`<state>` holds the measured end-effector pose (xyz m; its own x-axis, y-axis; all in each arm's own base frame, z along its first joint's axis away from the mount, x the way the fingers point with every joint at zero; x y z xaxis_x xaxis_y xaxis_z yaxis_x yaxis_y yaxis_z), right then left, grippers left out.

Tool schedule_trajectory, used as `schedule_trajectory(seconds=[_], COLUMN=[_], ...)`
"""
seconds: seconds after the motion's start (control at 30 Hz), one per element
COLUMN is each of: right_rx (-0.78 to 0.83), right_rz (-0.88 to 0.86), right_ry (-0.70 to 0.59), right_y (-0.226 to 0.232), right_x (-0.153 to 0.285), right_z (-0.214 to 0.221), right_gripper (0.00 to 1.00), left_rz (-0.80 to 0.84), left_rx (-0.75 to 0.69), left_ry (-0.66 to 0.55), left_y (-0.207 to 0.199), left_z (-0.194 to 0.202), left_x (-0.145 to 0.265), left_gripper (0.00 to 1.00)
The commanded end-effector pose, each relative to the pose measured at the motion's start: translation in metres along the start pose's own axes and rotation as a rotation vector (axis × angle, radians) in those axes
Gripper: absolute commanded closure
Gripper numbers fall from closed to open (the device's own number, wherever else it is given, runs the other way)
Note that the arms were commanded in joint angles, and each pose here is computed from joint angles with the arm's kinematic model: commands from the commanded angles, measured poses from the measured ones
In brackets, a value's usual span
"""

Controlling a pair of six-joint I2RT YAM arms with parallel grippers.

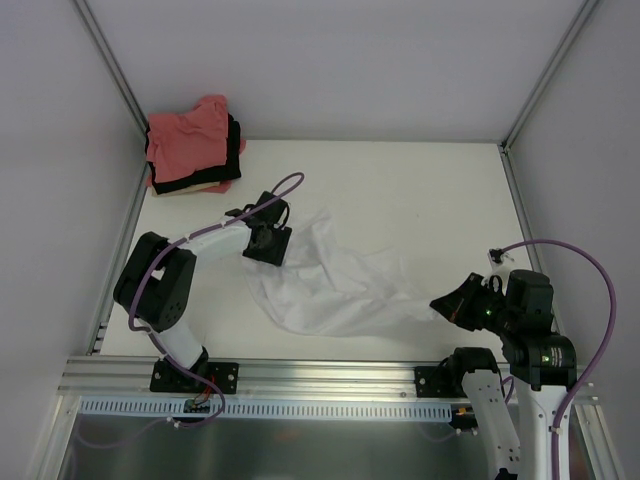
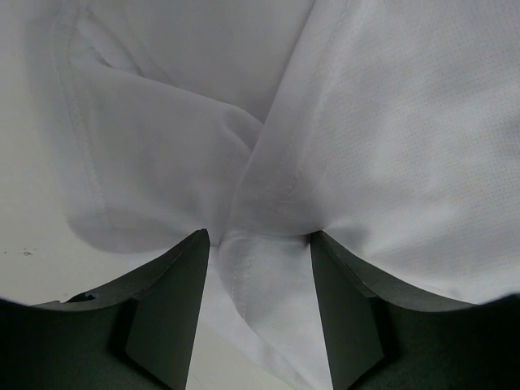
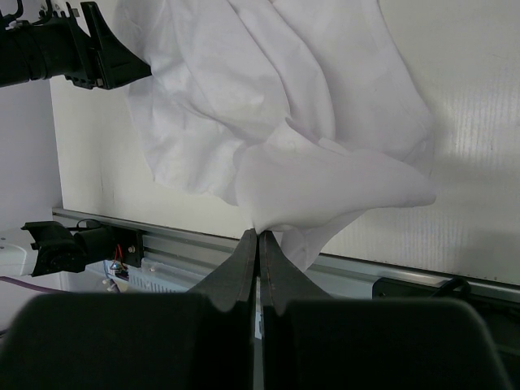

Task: Fold and stack the t-shirts
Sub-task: Flatten out the tshirt

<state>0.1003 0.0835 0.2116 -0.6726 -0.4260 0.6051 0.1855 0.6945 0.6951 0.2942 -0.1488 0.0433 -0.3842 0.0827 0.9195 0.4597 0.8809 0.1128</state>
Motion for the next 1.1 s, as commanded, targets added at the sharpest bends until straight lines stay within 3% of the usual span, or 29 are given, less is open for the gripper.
schedule_trajectory(seconds=[0.0, 0.6, 0.67, 0.7, 0.8, 1.07], right_rx=[0.015, 0.012, 0.01, 0.01, 0.005, -0.001], right_rz=[-0.014, -0.008, -0.005, -0.007, -0.007, -0.013], right_ry=[0.006, 0.013, 0.016, 0.016, 0.021, 0.034], right_y=[0.001, 0.001, -0.001, -0.001, -0.002, -0.003], right_x=[-0.001, -0.002, -0.003, -0.003, -0.006, -0.009], right_z=[0.0, 0.0, 0.001, 0.001, 0.001, 0.003], right_gripper=[1.0, 1.0, 0.99, 1.0, 0.99, 0.99], left_rz=[-0.045, 0.009, 0.018, 0.019, 0.013, -0.025], left_rx=[0.005, 0.005, 0.01, 0.01, 0.016, 0.029], left_ry=[-0.049, -0.077, -0.088, -0.09, -0.094, -0.129], left_y=[0.012, 0.002, 0.0, 0.0, 0.0, 0.006], left_z=[-0.011, -0.025, -0.027, -0.027, -0.028, -0.033], left_x=[0.005, -0.012, -0.013, -0.013, -0.011, 0.007], left_gripper=[0.45, 0.46, 0.56, 0.67, 0.86, 0.92])
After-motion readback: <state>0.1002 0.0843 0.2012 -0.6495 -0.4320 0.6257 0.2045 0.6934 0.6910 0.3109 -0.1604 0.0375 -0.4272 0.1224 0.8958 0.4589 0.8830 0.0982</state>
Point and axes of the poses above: each gripper's point midway between its finger pads, its own x axis back along the fingers, its own y axis along the line the jaws close on, z = x × y, the point moved 2 cm from there along x, back along the fingers, and after that the axes turned 13 degrees about -x, right-handed, at the moved point
